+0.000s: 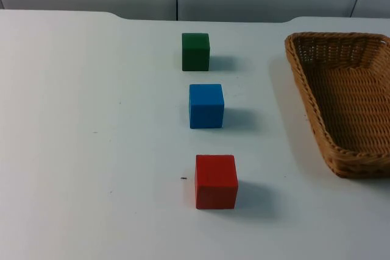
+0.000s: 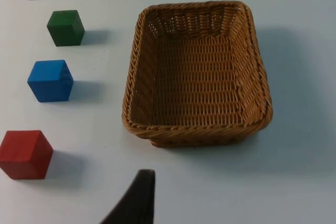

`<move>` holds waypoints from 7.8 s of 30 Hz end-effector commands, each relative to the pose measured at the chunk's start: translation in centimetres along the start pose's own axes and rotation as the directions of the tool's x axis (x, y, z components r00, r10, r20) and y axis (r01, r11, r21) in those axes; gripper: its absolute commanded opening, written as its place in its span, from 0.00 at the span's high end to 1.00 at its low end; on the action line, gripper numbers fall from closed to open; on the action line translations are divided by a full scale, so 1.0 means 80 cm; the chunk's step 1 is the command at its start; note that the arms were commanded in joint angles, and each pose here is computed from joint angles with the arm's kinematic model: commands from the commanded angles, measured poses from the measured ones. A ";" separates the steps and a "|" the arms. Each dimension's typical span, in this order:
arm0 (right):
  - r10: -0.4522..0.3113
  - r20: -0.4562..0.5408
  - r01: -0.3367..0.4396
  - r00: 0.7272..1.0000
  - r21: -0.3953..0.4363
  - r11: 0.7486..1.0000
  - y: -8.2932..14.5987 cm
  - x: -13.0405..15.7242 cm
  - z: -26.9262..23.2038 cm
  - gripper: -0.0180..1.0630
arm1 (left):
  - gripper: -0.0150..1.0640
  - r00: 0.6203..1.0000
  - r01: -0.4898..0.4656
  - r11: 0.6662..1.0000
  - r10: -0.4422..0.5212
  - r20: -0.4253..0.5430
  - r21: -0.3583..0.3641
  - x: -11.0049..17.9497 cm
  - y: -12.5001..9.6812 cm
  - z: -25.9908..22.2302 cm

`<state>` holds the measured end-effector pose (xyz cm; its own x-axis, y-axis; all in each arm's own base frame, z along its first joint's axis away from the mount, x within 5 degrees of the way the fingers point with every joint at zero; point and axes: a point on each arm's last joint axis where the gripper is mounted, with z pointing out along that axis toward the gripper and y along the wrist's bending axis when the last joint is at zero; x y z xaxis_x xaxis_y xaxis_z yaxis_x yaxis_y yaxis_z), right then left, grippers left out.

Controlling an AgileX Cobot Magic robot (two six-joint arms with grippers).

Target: Pick up the basket with the left hand and place the blue cube into the basket with the right hand.

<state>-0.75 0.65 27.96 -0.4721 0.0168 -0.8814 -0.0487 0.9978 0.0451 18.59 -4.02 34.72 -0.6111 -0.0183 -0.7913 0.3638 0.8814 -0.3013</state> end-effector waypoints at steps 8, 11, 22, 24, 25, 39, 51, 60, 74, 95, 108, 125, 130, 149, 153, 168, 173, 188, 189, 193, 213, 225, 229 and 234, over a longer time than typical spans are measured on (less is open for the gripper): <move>0.004 0.008 -0.004 1.000 0.001 1.000 -0.001 0.001 0.002 0.02 | 0.02 0.995 0.092 0.987 -0.087 -0.048 0.131 -0.009 0.019 0.064; 0.004 0.008 -0.004 1.000 0.001 1.000 -0.001 0.001 0.002 0.02 | 0.02 0.992 0.124 0.977 -0.117 -0.049 0.172 -0.010 0.025 0.082; 0.006 0.008 -0.006 1.000 0.001 1.000 -0.001 0.001 0.002 0.02 | 0.02 0.987 0.157 0.963 -0.146 -0.063 0.221 -0.023 0.033 0.119; 0.006 0.008 -0.006 1.000 0.001 1.000 -0.001 0.001 0.002 0.02 | 0.02 0.989 0.148 0.963 -0.138 -0.060 0.225 -0.028 0.031 0.124; 0.006 0.008 -0.006 1.000 0.001 1.000 -0.001 0.001 0.002 0.02 | 0.02 0.990 0.137 0.962 -0.126 -0.062 0.235 -0.032 0.026 0.130; 0.004 0.008 -0.004 1.000 0.001 1.000 -0.001 0.001 0.002 0.02 | 0.02 0.982 0.091 0.941 -0.031 -0.184 0.327 -0.036 -0.040 0.252; 0.006 0.008 -0.006 1.000 0.001 1.000 -0.001 0.001 0.002 0.02 | 0.02 0.959 0.128 0.914 -0.016 -0.282 0.385 -0.024 -0.083 0.356; 0.028 0.009 -0.028 1.000 0.023 0.999 -0.003 0.001 0.002 0.02 | 0.02 0.924 0.094 0.937 0.045 -0.381 0.337 -0.004 -0.115 0.427; 0.028 0.009 -0.028 1.000 0.023 0.999 -0.003 0.001 0.002 0.02 | 0.02 0.877 0.123 0.949 0.033 -0.480 0.289 0.035 -0.136 0.483; 0.028 0.009 -0.028 1.000 0.023 0.999 -0.003 0.001 0.002 0.02 | 0.02 0.847 0.168 0.951 -0.006 -0.531 0.258 0.076 -0.150 0.522; 0.028 0.009 -0.028 1.000 0.023 0.999 -0.003 0.001 0.002 0.02 | 0.02 0.824 0.178 0.955 -0.013 -0.567 0.236 0.109 -0.158 0.538; 0.028 0.009 -0.028 1.000 0.023 0.999 -0.003 0.001 0.002 0.02 | 0.16 0.835 0.181 0.957 -0.027 -0.550 0.229 0.104 -0.176 0.542; 0.028 0.009 -0.028 1.000 0.023 0.999 -0.003 0.001 0.002 0.02 | 0.41 0.833 0.198 0.955 -0.045 -0.551 0.222 0.104 -0.177 0.543; 0.027 0.009 -0.027 1.000 0.024 0.999 -0.003 0.001 0.002 0.02 | 0.99 0.834 0.291 0.933 -0.137 -0.534 0.214 0.098 -0.181 0.544; 0.027 0.009 -0.027 1.000 0.024 0.999 -0.003 0.001 0.002 0.02 | 0.99 0.830 0.306 0.928 -0.152 -0.537 0.211 0.098 -0.182 0.544; 0.027 0.009 -0.027 1.000 0.024 0.999 -0.003 0.001 0.002 0.02 | 0.99 0.878 0.325 0.920 -0.208 -0.430 0.219 -0.034 -0.165 0.455; 0.027 0.009 -0.027 1.000 0.024 0.999 -0.003 0.001 0.002 0.02 | 0.99 0.885 0.316 0.926 -0.209 -0.416 0.208 -0.076 -0.133 0.418; 0.027 0.009 -0.027 1.000 0.024 0.999 -0.003 0.001 0.002 0.02 | 0.99 0.868 0.455 0.877 -0.396 -0.300 0.157 -0.040 0.021 0.250; 0.027 0.009 -0.027 1.000 0.024 0.999 -0.003 0.001 0.002 0.02 | 0.99 0.868 0.455 0.877 -0.396 -0.300 0.157 -0.040 0.021 0.250; 0.027 0.009 -0.027 1.000 0.024 0.999 -0.003 0.001 0.002 0.02 | 0.99 0.853 0.494 0.861 -0.455 -0.254 0.117 -0.001 0.078 0.177; 0.019 0.040 -0.016 0.999 -0.087 0.996 0.010 -0.008 -0.006 0.02 | 0.99 0.829 0.471 0.882 -0.440 -0.346 0.007 0.090 0.154 0.076; -0.052 -0.010 0.048 0.999 -0.231 0.972 0.025 -0.122 0.039 0.02 | 0.99 0.849 0.465 0.885 -0.447 -0.282 -0.006 0.092 0.175 0.058; -0.043 -0.090 0.017 0.995 -0.269 0.963 0.027 -0.174 0.084 0.02 | 0.99 0.863 0.450 0.893 -0.433 -0.258 0.007 0.088 0.181 0.053; -0.014 -0.160 -0.040 0.987 -0.330 0.943 0.031 -0.222 0.137 0.02 | 0.99 0.868 0.443 0.895 -0.413 -0.275 0.053 0.074 0.186 0.054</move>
<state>16.05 3.29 37.99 -0.6171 -0.0142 -0.7867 -0.2981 0.9295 0.2170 23.09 7.02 22.46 -0.8818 -0.2427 -0.4043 0.0623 0.7899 -0.6101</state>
